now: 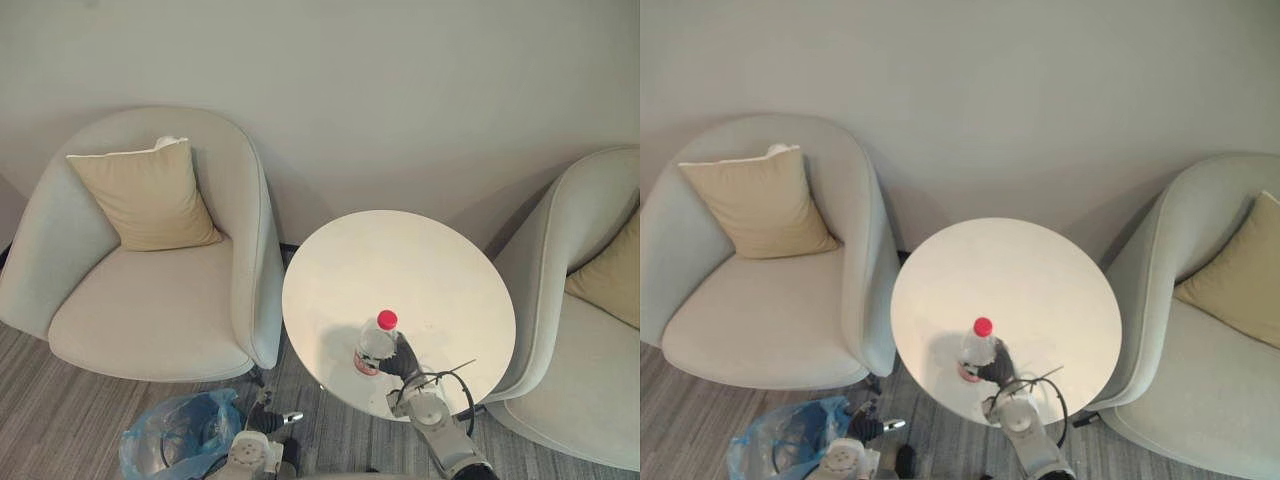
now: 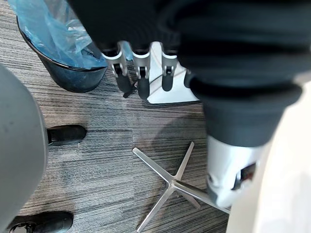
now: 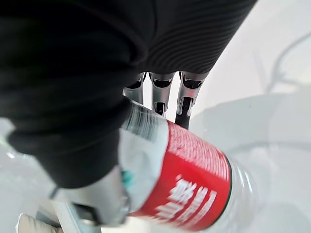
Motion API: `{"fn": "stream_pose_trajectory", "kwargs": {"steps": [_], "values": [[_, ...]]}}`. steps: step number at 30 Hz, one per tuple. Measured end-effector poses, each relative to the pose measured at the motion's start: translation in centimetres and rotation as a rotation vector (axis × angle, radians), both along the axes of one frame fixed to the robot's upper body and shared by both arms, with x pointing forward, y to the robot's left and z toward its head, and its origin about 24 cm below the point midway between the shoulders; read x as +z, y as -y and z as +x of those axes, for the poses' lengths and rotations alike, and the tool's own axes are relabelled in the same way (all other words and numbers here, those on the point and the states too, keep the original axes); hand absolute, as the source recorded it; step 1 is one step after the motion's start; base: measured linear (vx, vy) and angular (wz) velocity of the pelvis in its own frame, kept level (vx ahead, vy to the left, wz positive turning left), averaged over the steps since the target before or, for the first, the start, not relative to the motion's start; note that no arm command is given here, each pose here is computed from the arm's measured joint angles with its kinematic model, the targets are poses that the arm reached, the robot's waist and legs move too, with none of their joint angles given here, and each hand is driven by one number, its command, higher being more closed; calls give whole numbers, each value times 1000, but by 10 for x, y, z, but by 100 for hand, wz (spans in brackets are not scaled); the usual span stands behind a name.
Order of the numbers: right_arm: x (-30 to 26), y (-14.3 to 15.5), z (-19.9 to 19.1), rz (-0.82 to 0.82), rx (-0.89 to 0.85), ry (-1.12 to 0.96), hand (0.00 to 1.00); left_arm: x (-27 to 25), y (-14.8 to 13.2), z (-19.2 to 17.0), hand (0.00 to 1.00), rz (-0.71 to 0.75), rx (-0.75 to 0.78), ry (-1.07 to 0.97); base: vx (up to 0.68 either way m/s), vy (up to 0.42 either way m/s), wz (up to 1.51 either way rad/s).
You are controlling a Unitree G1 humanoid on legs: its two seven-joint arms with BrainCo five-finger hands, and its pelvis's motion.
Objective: Gather rubbish on tea table into small bin, then transfer packed bag to large trash can.
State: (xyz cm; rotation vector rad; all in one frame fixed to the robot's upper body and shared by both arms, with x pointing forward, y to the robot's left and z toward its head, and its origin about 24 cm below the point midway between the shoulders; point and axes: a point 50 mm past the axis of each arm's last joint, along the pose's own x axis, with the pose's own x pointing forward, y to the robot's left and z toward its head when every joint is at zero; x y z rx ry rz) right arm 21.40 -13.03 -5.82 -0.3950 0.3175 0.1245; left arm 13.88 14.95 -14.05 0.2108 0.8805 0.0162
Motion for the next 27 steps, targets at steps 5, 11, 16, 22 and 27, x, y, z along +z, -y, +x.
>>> {"fn": "stream_pose_trajectory", "kwargs": {"steps": [5, 11, 16, 22, 27], "values": [[-2, -2, -2, 33, 2, -21, 100, 1, 0, 1, 0, -12, -1, 2, 1, -7, 5], [-1, -1, -1, 43, -4, -17, 100, 1, 0, 1, 0, -14, -4, 2, -14, -5, -2], [14, -4, 0, 71, 3, 52, 100, 0, 0, 0, 0, -14, -5, 0, -33, -9, -11], [34, -8, 2, 104, 18, 150, 100, 0, 0, 0, 0, -13, -7, 0, -25, -9, -4], [41, -9, 3, 111, 37, 182, 100, 0, 1, 0, 0, -15, -11, -3, -12, -10, -5]]}}
